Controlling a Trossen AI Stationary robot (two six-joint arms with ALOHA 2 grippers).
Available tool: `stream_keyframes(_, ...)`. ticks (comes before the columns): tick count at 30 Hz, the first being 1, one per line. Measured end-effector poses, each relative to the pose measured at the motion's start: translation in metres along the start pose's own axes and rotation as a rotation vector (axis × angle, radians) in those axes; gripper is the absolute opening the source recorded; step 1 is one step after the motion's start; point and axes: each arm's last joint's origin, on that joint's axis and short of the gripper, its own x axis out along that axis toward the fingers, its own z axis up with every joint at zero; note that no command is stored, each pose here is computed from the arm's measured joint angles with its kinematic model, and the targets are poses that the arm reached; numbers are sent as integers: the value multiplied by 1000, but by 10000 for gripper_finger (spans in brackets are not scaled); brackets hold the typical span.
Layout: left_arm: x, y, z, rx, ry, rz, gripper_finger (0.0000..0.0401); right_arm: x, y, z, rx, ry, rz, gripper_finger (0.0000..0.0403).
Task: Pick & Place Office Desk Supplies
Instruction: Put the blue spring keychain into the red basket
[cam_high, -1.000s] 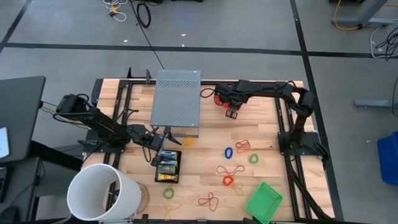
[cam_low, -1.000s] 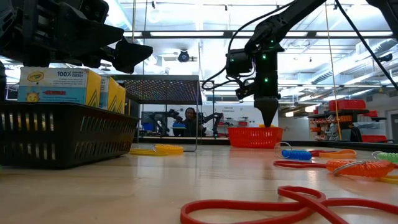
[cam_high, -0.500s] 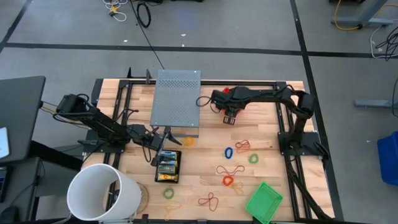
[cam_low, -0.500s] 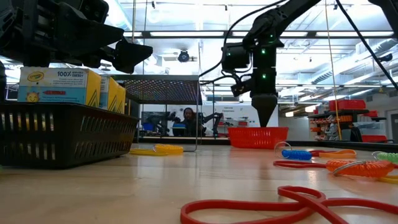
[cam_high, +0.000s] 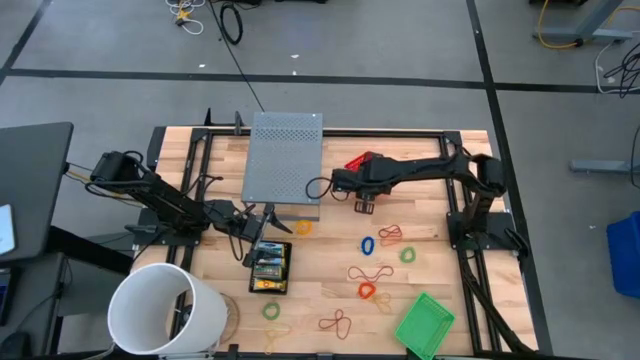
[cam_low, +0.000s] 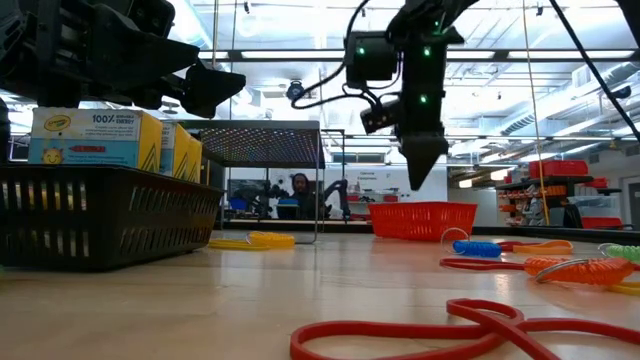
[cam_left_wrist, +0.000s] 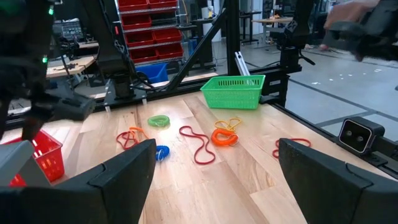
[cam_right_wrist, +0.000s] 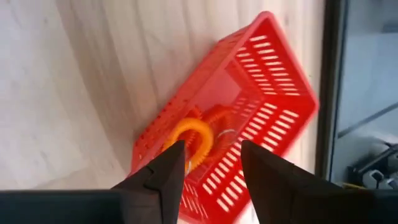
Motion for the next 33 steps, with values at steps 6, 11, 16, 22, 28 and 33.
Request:
stream_keyframes(6,0,0,-1,0,6,-1,339,-26,27,2,-41,-15,274,165)
stream_keyframes(11,0,0,-1,-1,10,-2,339,-33,51,-3,-57,3,411,165)
stream_keyframes(16,0,0,-1,-2,13,-3,339,-34,71,-11,-40,28,426,165)
stream_keyframes(22,0,-1,-1,-2,14,-8,339,-16,99,-27,-45,50,461,165)
stream_keyframes(28,0,-1,-1,-2,13,-10,339,0,113,-35,-17,13,456,165)
stream_keyframes(33,0,-1,-1,-2,13,-10,339,13,115,-38,0,-22,424,165)
